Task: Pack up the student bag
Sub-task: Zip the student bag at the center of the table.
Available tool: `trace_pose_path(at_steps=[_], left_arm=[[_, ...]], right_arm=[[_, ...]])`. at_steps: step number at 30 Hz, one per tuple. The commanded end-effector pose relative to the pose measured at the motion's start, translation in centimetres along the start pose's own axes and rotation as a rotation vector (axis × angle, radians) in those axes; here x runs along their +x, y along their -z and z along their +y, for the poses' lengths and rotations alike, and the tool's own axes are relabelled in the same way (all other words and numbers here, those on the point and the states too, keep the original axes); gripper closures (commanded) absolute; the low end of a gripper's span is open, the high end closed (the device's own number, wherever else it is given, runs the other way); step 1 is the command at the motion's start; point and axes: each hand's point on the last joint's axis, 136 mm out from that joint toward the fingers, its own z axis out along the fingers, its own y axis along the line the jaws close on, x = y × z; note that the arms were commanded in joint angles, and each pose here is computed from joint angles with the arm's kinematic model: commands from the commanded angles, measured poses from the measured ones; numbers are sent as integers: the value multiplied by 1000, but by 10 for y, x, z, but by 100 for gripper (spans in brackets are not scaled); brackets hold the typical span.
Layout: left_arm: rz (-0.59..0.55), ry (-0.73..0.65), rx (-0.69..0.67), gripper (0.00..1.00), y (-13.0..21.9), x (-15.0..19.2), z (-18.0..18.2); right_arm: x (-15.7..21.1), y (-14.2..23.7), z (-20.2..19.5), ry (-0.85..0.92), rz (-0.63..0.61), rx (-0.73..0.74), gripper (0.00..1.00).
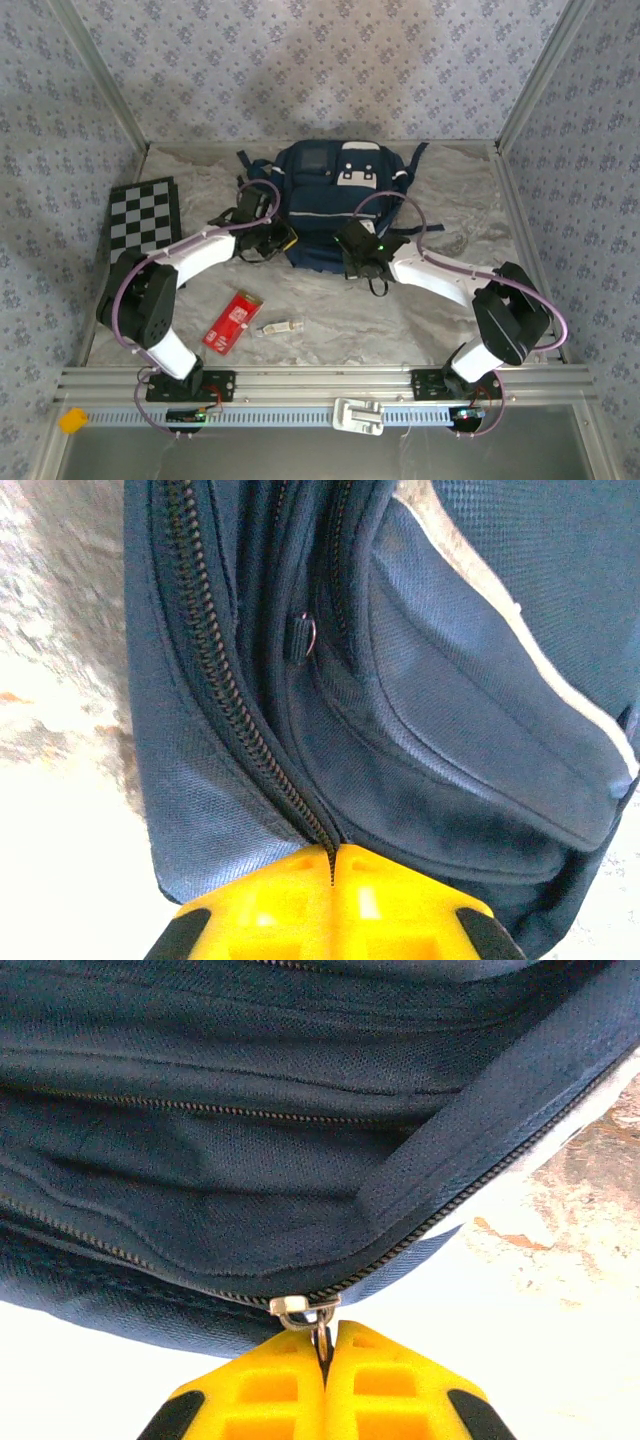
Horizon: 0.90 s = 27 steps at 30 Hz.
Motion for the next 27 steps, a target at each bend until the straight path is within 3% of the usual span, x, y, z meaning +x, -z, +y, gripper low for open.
trace_pose_path(at_steps=[1, 5, 9, 13, 18, 23, 27], left_arm=[[-160, -46, -10, 100, 15, -59, -7], [-201, -81, -38, 100, 18, -102, -7], [-143, -73, 81, 100, 26, -113, -26], [-113, -75, 146, 77, 45, -90, -41], [-91, -18, 131, 51, 57, -34, -34], [-44, 120, 136, 44, 45, 2, -27], [-31, 147, 95, 44, 31, 22, -31]], right_arm=[[17, 8, 7, 51, 86, -8, 100], [0, 1, 16, -6, 77, -33, 100], [-17, 3, 61, -1, 42, -200, 100], [-24, -1, 79, -4, 43, -223, 100], [-30, -2, 81, -41, 20, -233, 100], [-15, -12, 77, -51, 50, -215, 100], [-14, -14, 80, -53, 45, -217, 100]])
